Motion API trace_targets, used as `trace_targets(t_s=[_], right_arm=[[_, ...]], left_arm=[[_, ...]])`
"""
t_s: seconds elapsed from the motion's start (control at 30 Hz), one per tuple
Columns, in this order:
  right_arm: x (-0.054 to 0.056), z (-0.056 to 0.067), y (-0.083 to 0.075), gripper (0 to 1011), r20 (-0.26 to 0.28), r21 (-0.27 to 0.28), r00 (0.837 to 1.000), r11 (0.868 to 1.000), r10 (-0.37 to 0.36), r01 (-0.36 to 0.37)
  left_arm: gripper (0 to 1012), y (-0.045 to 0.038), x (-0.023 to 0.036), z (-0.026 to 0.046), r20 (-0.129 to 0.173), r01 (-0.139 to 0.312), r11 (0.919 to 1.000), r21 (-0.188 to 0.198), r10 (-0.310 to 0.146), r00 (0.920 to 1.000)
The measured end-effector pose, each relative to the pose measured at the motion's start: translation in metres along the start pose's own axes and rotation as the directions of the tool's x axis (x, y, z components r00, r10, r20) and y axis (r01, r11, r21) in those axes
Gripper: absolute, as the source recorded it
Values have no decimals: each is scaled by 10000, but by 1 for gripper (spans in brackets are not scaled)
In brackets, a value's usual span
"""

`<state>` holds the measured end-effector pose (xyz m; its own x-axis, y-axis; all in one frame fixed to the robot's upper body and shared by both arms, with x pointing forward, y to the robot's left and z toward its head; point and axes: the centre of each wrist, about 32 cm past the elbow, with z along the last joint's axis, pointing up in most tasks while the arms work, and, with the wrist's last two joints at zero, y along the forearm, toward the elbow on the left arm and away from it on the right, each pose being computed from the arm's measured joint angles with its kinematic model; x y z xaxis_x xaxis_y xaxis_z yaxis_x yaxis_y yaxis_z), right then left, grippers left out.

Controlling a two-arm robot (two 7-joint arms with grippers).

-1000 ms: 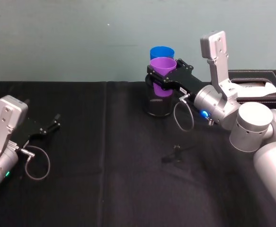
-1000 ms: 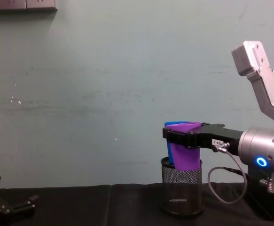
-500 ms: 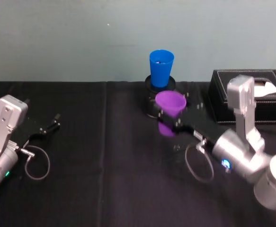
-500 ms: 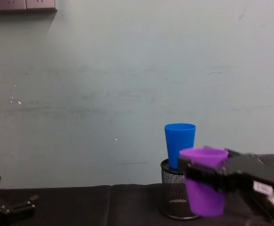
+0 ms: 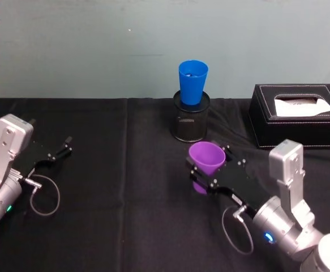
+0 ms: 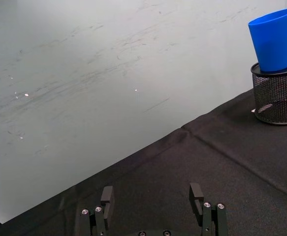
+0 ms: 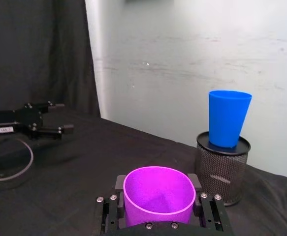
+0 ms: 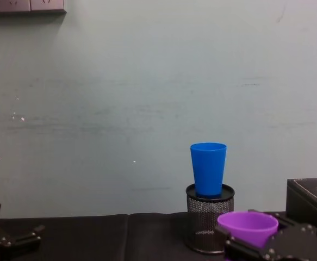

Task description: Pick up one cup with a gripper and tap it against the other cup.

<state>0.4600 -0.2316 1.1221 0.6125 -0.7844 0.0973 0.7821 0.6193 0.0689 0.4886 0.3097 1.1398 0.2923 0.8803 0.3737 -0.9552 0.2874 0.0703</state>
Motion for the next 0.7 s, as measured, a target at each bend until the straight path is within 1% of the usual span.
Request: trace_targets(t_s=[0.1, 0.43, 0.7], right_arm=[[-35, -68, -11, 754, 75, -18, 9999, 10000, -79, 79], [-121, -252, -39, 754, -194, -256, 9992, 9991, -348, 343], [-127, -341, -11, 754, -182, -209, 9982, 9982, -567, 563]], left_arm=[[1000, 0, 0, 0, 0, -1, 10000, 0, 1, 10000], [1000, 0, 0, 0, 0, 0, 10000, 0, 0, 10000], [1000, 0, 0, 0, 0, 0, 10000, 0, 0, 10000]])
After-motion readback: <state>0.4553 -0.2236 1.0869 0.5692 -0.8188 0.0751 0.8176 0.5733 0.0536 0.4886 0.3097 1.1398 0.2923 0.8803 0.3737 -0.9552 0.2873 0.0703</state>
